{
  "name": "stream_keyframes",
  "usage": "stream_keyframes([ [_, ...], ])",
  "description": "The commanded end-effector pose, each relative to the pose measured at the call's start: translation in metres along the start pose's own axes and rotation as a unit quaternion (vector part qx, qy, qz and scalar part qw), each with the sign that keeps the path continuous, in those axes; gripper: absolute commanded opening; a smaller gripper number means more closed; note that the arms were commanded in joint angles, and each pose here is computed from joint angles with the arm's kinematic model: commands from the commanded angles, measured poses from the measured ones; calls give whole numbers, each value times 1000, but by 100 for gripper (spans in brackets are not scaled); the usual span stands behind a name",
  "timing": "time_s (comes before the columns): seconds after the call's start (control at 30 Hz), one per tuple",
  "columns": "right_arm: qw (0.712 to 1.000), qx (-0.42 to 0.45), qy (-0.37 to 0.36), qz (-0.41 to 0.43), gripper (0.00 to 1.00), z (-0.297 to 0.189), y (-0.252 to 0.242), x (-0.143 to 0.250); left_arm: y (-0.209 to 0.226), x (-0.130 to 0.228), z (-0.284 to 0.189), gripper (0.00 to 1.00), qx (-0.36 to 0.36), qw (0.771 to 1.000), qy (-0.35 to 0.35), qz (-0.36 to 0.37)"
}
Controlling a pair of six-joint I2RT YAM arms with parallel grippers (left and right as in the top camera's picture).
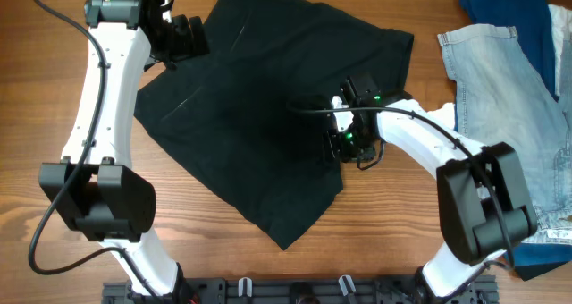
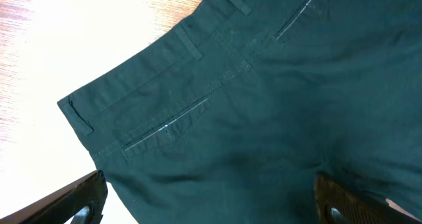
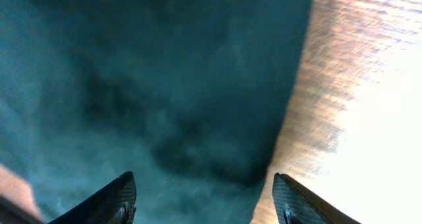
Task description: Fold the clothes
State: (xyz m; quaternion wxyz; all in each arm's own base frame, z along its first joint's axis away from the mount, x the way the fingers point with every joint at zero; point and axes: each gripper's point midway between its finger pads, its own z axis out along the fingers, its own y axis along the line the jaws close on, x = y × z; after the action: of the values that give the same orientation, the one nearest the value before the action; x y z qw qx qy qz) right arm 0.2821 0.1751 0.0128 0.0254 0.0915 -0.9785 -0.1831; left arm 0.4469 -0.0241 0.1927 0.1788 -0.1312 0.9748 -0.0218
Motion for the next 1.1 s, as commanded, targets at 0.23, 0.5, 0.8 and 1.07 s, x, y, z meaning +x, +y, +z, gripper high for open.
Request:
stream_keyframes([
  [0.23,999,-37,8,15,39,15,8,-3,-5,2,5,100,7,1000,8,11],
  [0.5,998,-42,-8,52,4,8,1,-11,-5,3,8,100,6,1000,12,11],
  [0.8,993,-39,-68,85,4,-46,-46,-32,-4,5,8,100,5,1000,15,11],
  [1.07,994,-34,-74,73,4,-72,-50,-38,-5,5,8,100,6,1000,16,11],
])
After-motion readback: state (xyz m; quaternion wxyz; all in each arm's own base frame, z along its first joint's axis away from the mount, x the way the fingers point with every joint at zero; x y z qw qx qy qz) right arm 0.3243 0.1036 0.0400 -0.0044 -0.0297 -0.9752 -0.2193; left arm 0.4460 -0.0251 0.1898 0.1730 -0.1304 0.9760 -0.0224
